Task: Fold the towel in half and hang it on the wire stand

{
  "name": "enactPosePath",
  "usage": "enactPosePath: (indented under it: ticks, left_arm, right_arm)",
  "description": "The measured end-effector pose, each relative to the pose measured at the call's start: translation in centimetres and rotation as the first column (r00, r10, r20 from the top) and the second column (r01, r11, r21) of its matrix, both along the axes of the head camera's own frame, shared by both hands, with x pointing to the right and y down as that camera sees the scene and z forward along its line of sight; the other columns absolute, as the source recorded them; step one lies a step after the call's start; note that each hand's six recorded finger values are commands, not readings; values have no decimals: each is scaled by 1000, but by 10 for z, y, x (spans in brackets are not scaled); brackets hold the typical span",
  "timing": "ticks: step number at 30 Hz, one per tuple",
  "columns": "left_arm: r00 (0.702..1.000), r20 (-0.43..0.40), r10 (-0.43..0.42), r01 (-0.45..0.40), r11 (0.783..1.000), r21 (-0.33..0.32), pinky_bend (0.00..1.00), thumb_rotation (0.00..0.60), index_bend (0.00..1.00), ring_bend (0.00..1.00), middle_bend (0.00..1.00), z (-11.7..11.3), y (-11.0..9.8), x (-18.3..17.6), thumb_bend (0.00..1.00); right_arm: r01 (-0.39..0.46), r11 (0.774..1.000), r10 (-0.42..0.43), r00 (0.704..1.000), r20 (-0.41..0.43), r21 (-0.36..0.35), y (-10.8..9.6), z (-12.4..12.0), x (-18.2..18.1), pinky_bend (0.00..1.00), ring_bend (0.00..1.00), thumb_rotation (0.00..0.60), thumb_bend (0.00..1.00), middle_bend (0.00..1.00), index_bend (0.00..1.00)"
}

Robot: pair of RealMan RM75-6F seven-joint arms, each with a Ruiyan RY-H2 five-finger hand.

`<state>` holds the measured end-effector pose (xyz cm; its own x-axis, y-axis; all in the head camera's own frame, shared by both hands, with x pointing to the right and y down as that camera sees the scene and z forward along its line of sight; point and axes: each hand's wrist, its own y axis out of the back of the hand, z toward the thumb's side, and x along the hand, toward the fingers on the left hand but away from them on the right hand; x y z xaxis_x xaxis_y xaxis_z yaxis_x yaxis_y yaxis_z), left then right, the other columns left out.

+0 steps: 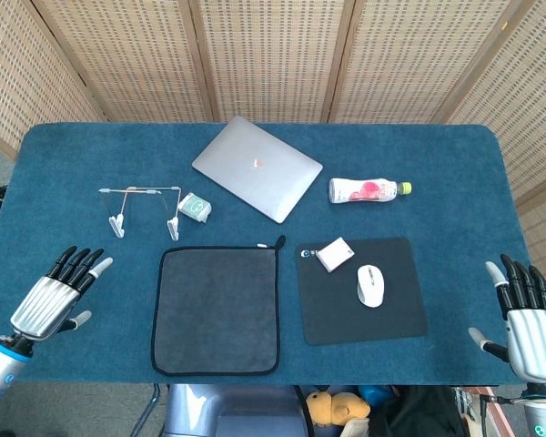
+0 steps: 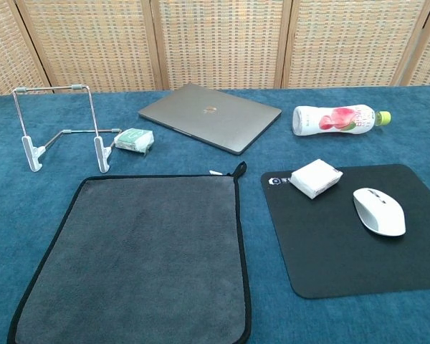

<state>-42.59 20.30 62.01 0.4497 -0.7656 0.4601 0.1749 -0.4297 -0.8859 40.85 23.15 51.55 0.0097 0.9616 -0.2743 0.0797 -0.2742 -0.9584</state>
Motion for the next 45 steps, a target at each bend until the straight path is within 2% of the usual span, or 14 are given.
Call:
enactPosePath:
  ticks: [5,9,15,27,30,41,45]
  left_arm:
    - [990,-13,140,-140,990,0,0,600,243,0,0,31,-7,8,239]
    - [973,-65,222,-221,975,15,0,600,255,0,0,47,-11,28,237]
    - [945,-127,302,-302,953,16,0,600,255,0,0,64,-13,48,237]
    - [890,-128,438,-441,897,0,0,600,260,0,0,85,-12,69,239]
    - [885,-111,453,-458,889,-24,0,600,260,0,0,93,-10,70,239]
    - [903,-126,410,-418,907,-43,0,600,273,0,0,103,-15,78,248]
    - [899,-120,421,-428,902,-46,0,600,280,0,0,106,-14,82,253]
  right_arm:
    - [-12,1000,12,1000,-10,-8,-2,4,3,0,0,600,0,0,0]
    - [-22,1000,22,1000,-19,-5,-4,4,5,0,0,600,0,0,0]
    - [-37,999,37,999,-27,-5,-8,7,8,0,0,600,0,0,0]
    - [-63,998,62,997,-50,-19,-13,14,13,0,0,600,0,0,0]
    - [-66,998,65,996,-54,-22,-14,15,14,0,0,600,0,0,0]
    - [-81,996,79,995,-59,-27,-16,18,17,0,0,600,0,0,0]
    - [-83,996,81,995,-55,-28,-16,18,18,0,0,600,0,0,0]
